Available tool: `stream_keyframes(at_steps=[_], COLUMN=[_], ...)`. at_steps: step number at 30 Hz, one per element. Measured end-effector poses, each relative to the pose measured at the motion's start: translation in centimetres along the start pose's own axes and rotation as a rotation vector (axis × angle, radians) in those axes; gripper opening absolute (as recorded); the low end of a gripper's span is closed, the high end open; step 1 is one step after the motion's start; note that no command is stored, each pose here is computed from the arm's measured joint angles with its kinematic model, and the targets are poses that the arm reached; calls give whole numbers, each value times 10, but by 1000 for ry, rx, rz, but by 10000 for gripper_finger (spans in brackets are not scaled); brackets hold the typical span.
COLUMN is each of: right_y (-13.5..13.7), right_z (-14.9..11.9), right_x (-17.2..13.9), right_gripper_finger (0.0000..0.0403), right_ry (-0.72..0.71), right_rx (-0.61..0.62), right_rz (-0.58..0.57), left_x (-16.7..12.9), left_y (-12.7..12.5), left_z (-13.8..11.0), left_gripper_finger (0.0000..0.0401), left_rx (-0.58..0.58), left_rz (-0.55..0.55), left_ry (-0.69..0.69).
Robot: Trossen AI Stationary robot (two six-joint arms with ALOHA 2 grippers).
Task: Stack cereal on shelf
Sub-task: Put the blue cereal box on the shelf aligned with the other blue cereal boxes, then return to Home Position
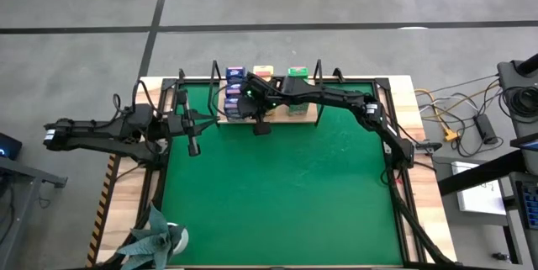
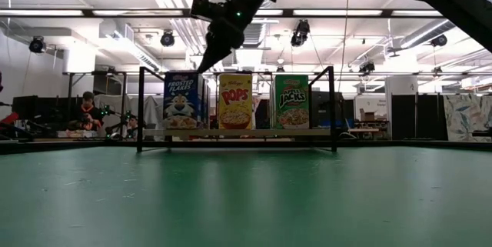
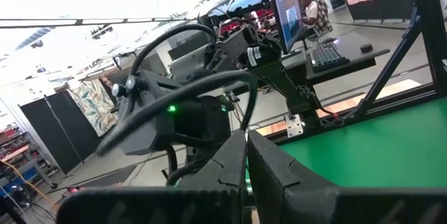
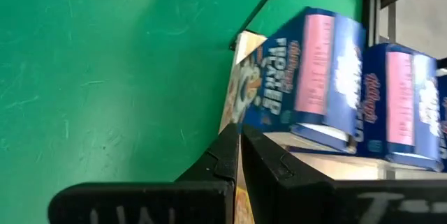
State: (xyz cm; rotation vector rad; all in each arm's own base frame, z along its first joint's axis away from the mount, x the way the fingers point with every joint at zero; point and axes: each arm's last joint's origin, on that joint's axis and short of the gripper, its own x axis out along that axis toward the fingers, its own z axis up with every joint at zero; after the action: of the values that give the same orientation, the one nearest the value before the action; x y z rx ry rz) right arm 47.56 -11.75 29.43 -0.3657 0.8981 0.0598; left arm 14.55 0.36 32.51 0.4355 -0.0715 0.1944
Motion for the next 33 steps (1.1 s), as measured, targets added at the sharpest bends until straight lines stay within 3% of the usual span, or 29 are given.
stream_keyframes(at_steps=[16,22,33], right_y=[2,10,45], right_z=[1,0,-8], right_x=[10,8,-6], right_gripper_finger=[9,9,9], right_ry=[-43,-23,171], right_rx=[2,31,78], right_rz=[-22,54,197], left_x=[0,0,-3], left_y=[0,-1,-1], left_z=[0,-1,-4], left_gripper_finger=[0,0,0], left_rx=[1,3,-2], left_rz=[-1,-7,-25], left_ry=[4,15,45])
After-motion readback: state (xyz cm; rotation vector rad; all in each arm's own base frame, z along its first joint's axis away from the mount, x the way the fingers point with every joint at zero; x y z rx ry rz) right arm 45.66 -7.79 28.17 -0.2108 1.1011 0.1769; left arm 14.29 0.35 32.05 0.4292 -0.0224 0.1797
